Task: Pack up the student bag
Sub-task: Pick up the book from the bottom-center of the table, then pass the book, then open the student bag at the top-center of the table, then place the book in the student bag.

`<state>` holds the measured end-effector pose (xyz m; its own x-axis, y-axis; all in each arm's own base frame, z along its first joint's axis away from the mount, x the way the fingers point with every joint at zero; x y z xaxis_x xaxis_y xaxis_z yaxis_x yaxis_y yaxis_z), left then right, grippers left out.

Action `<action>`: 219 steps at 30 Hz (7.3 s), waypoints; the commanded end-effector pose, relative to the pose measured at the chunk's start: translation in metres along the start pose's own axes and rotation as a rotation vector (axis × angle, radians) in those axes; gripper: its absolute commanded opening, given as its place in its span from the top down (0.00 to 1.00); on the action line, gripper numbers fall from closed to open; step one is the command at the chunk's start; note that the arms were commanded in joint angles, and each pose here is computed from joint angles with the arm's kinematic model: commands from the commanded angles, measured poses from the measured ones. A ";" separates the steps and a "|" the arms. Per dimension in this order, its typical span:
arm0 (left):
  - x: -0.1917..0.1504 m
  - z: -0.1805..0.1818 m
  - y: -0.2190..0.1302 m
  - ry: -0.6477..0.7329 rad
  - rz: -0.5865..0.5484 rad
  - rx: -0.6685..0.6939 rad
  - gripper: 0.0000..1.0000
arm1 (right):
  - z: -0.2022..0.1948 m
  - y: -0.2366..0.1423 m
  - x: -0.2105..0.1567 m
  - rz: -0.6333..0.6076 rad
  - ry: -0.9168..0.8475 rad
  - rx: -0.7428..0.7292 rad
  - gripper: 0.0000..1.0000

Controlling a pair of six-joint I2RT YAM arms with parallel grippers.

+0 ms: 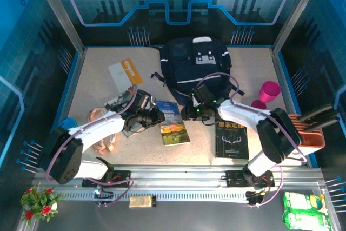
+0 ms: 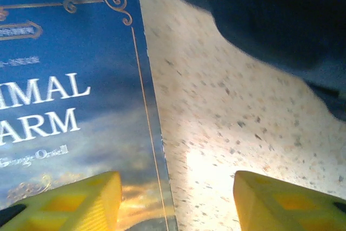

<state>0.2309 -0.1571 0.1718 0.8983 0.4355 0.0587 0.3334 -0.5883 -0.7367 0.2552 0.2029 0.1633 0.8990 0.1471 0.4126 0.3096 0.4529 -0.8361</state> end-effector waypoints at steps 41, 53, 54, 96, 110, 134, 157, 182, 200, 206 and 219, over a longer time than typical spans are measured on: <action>0.098 -0.073 -0.144 -0.303 -0.520 -0.797 1.00 | 0.076 -0.068 0.105 -0.496 0.438 0.861 0.11; 0.096 -0.065 -0.138 -0.334 -0.508 -0.784 1.00 | 0.086 -0.053 0.109 -0.509 0.459 0.886 0.48; 0.096 -0.064 -0.137 -0.333 -0.509 -0.776 1.00 | 0.087 -0.054 0.108 -0.515 0.451 0.890 0.54; 0.074 -0.151 0.065 1.026 -0.033 -0.015 0.05 | -0.110 -0.205 0.050 -0.702 0.414 -0.106 0.95; 0.108 -0.162 0.139 1.341 0.123 0.255 0.33 | -0.119 -0.219 0.034 -0.688 0.447 -0.090 0.95; 0.123 -0.154 0.184 1.413 0.151 0.343 0.49 | -0.114 -0.226 0.027 -0.699 0.464 -0.082 0.94; 0.131 -0.233 0.079 1.172 -0.309 0.121 1.00 | -0.103 -0.263 -0.005 -0.703 0.509 -0.289 0.93; 0.110 -0.256 -0.030 0.823 -0.633 0.000 1.00 | -0.070 -0.167 0.050 -0.615 0.527 0.205 0.92; 0.120 -0.250 -0.051 0.749 -0.588 -0.114 1.00 | -0.063 -0.059 0.135 -0.704 0.618 0.309 0.92; 0.128 -0.246 -0.055 0.723 -0.555 -0.164 1.00 | -0.070 -0.011 0.161 -0.670 0.658 0.368 0.91; 0.147 -0.229 -0.053 0.642 -0.524 -0.192 1.00 | -0.065 0.045 0.175 -0.501 0.675 0.300 0.56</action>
<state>0.4157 -0.2296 0.3202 0.7064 0.1287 0.6961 0.6538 -0.4957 -0.5718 0.4467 0.1850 0.1657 0.6847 -0.6596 0.3100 0.7163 0.5306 -0.4533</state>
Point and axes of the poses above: each hand's point on the last joint's axis, 136 mm out from that joint toward the fingers, its own y axis out along the fingers, its own z axis along the line the jaws close on, x = y × z, the point moved 10 cm from there along -y, back along the fingers, and after that the axes turned 9 degrees about -y, right-handed, at the moved point
